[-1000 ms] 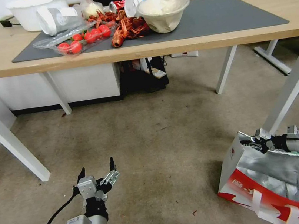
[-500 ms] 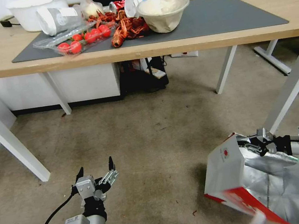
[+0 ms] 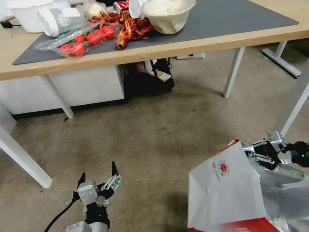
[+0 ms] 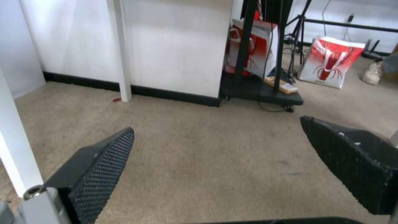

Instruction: Pick up the food delivery bag from the floor and place it on the table.

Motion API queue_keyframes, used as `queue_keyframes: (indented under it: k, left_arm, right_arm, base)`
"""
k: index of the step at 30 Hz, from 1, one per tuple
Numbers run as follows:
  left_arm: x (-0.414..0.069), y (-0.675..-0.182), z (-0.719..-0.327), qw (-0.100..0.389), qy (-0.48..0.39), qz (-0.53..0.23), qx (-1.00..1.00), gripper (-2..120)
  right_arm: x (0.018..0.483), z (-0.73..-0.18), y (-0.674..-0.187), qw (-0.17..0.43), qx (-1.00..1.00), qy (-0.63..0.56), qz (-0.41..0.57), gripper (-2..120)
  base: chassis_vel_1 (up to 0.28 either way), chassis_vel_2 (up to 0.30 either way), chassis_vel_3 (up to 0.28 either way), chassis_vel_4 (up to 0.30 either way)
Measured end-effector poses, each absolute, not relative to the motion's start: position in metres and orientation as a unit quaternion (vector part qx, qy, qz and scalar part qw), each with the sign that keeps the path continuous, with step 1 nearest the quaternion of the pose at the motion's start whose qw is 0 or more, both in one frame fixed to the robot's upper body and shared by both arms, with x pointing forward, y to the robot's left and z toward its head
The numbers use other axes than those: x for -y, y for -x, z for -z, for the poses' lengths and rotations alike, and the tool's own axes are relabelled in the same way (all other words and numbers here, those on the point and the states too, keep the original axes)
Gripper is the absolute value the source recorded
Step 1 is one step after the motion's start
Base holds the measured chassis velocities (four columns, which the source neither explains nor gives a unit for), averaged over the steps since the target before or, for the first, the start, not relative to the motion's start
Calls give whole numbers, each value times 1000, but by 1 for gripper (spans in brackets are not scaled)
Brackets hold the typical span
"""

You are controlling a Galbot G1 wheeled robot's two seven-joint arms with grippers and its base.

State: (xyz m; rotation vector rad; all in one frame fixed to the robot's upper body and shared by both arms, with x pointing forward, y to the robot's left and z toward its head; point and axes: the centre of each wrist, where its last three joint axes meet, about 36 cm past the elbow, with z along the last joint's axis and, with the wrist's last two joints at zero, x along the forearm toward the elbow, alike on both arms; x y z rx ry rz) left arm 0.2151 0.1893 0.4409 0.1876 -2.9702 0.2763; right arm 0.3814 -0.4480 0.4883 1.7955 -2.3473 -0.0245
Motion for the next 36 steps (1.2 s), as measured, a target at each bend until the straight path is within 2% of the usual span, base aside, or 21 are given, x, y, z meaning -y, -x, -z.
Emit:
queue_keyframes:
  k: [13,36]
  left_arm:
    - [-192,-213,-445,78,-56,-87,992,100]
    - [-197,-216,-444,72,-37,-93,992,100]
  right_arm:
    - [425,-502,-380,60,773,-628,66,0]
    - [421,-490,-374,59,769,-632,83,0]
  base:
    - [0,0,0,0]
    - [0,0,0,0]
